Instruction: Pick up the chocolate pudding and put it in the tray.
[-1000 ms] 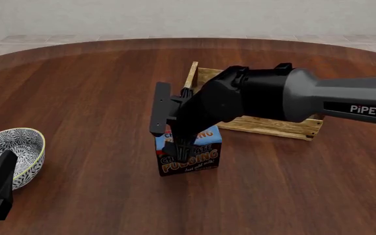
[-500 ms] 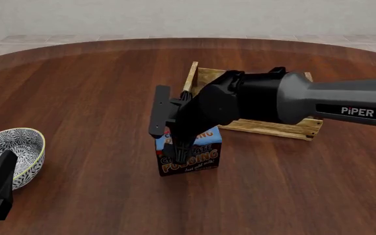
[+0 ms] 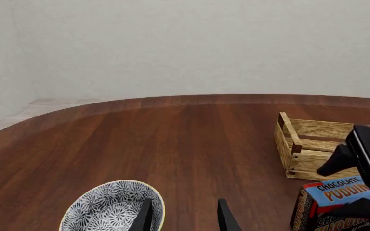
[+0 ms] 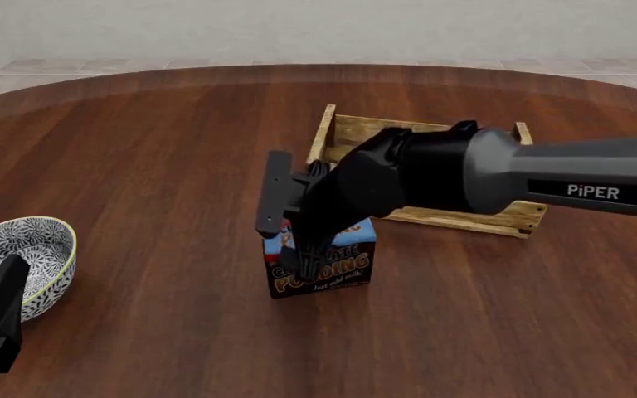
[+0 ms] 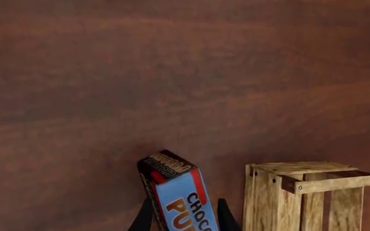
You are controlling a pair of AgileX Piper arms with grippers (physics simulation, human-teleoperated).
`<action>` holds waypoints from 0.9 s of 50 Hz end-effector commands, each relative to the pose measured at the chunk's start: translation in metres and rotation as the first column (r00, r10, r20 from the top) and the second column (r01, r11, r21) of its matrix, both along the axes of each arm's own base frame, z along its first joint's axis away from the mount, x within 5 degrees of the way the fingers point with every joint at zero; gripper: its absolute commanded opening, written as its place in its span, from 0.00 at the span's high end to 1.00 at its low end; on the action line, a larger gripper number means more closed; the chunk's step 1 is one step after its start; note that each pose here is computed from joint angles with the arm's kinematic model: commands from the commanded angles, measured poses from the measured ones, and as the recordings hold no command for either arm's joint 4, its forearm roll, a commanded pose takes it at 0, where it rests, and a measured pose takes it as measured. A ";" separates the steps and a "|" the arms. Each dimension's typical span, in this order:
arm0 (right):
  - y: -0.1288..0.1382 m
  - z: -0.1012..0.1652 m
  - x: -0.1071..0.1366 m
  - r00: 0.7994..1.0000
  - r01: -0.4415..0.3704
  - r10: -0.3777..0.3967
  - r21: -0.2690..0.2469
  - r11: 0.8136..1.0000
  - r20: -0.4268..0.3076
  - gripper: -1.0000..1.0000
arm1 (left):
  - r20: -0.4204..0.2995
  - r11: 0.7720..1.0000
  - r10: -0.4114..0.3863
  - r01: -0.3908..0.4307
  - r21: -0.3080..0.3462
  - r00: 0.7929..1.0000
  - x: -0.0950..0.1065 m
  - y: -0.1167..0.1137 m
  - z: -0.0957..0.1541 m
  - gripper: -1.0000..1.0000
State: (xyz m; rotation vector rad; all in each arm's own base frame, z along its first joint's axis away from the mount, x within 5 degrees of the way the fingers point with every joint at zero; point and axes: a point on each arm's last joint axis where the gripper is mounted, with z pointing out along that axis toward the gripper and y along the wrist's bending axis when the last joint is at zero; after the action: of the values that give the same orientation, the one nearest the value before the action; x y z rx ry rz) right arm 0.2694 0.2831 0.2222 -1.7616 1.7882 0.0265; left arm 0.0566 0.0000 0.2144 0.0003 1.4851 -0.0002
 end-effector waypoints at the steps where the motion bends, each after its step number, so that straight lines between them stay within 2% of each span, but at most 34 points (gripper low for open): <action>1: -0.002 -0.006 0.002 1.000 0.010 -0.010 -0.006 1.000 -0.008 0.00 | 0.000 1.000 0.000 0.000 0.000 1.000 0.000 0.000 0.000 0.00; 28: -0.009 -0.014 0.006 0.999 0.037 -0.037 -0.010 0.999 -0.019 0.00 | 0.000 1.000 0.000 0.000 0.000 1.000 0.000 0.000 0.000 0.00; 45: -0.004 -0.017 0.002 0.999 0.036 -0.036 0.002 0.999 -0.024 0.00 | 0.000 1.000 0.000 0.000 0.000 1.000 0.000 0.000 0.000 0.00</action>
State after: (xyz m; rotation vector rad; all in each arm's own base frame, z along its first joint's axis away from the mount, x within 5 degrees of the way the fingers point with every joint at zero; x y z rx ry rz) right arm 0.2746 0.2768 0.2134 -1.7287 1.8134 0.0153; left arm 0.0566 0.0000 0.2144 0.0003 1.4850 -0.0003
